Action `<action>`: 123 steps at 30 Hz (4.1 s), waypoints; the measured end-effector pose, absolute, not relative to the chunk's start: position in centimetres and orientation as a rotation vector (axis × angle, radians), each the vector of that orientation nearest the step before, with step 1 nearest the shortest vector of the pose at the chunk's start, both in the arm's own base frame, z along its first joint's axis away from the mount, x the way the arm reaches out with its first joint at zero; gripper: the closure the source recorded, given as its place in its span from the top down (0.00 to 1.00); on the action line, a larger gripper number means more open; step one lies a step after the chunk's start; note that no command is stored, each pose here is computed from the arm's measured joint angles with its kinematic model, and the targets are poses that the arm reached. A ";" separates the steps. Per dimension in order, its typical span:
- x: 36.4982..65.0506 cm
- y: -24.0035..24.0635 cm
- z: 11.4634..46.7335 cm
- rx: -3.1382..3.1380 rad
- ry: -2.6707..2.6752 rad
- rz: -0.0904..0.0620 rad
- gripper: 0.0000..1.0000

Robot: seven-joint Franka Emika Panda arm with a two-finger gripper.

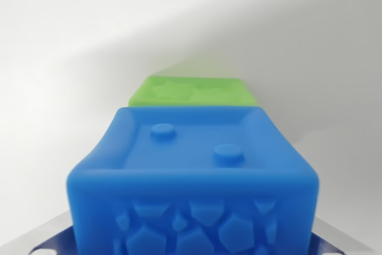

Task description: Stack cube

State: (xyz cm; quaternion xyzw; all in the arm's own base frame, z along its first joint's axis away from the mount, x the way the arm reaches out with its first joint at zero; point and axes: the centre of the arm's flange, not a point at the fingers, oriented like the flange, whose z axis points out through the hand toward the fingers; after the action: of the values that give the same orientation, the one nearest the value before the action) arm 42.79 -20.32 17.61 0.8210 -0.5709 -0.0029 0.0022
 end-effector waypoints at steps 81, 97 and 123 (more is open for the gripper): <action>42.8 -20.3 26.6 2.582 -1.791 0.003 1.00; 42.9 -20.3 33.6 2.583 -1.794 0.003 1.00; 42.9 -20.5 43.3 2.584 -1.798 0.004 1.00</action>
State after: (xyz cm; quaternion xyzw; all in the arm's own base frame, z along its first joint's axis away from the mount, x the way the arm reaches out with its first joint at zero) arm 42.87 -20.46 43.28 0.8208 -0.5712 0.0013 -0.0032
